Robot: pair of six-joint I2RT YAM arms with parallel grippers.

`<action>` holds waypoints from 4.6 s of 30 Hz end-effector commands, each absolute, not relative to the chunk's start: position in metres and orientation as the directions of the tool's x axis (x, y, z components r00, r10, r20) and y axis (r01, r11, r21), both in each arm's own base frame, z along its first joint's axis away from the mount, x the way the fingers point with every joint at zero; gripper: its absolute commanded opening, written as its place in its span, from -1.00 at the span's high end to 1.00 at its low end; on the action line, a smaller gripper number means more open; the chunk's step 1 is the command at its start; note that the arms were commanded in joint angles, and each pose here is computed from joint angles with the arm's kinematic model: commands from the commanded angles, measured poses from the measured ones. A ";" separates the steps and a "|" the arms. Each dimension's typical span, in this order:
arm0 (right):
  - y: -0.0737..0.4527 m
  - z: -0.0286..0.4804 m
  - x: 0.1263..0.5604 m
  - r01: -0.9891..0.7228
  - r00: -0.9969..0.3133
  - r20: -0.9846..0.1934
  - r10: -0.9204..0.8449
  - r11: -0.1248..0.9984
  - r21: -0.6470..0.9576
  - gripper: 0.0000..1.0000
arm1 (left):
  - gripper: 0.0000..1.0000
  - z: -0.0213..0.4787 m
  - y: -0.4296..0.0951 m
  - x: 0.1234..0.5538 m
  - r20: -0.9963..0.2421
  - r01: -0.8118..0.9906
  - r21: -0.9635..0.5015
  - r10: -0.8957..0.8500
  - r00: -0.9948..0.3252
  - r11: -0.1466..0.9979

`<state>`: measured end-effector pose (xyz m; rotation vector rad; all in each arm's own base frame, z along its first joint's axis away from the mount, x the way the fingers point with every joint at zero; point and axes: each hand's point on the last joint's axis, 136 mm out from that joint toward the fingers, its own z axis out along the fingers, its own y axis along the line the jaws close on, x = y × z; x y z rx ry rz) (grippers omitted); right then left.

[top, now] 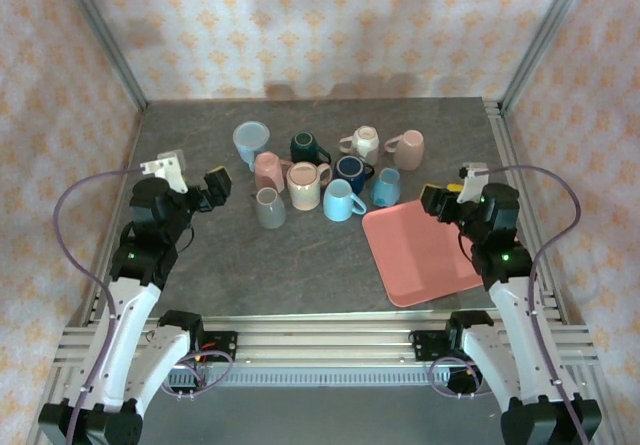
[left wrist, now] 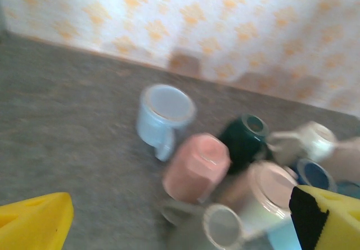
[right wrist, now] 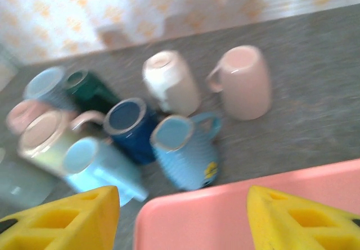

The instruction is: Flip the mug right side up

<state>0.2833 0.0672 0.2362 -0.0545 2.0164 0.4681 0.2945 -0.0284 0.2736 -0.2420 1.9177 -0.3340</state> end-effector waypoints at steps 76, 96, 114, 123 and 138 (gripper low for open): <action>0.227 0.082 0.359 -0.958 -0.165 -0.448 -0.879 0.250 -0.138 0.36 | -0.95 0.188 -0.092 0.265 -0.538 0.040 -0.584 -0.349 -0.768 0.811; 0.228 0.092 0.349 -0.964 -0.162 -0.447 -0.880 0.238 -0.117 1.00 | -0.90 0.190 -0.091 0.266 -0.536 0.032 -0.586 -0.358 -0.765 0.810; 0.232 0.197 0.318 -0.847 -0.404 -0.685 -0.606 0.531 0.029 1.00 | -0.76 0.238 -0.105 0.269 -0.484 0.030 -0.712 -0.460 -0.745 0.701; 0.238 0.326 0.328 -0.605 -0.580 -0.811 -0.075 0.707 0.367 1.00 | -0.70 0.290 -0.133 0.285 -0.330 0.061 -0.910 -0.628 -0.705 0.409; 0.251 0.431 0.336 -0.275 -0.746 -0.456 0.485 0.400 0.875 1.00 | -0.62 0.361 -0.190 0.298 -0.059 0.009 -0.997 -0.711 -0.701 0.074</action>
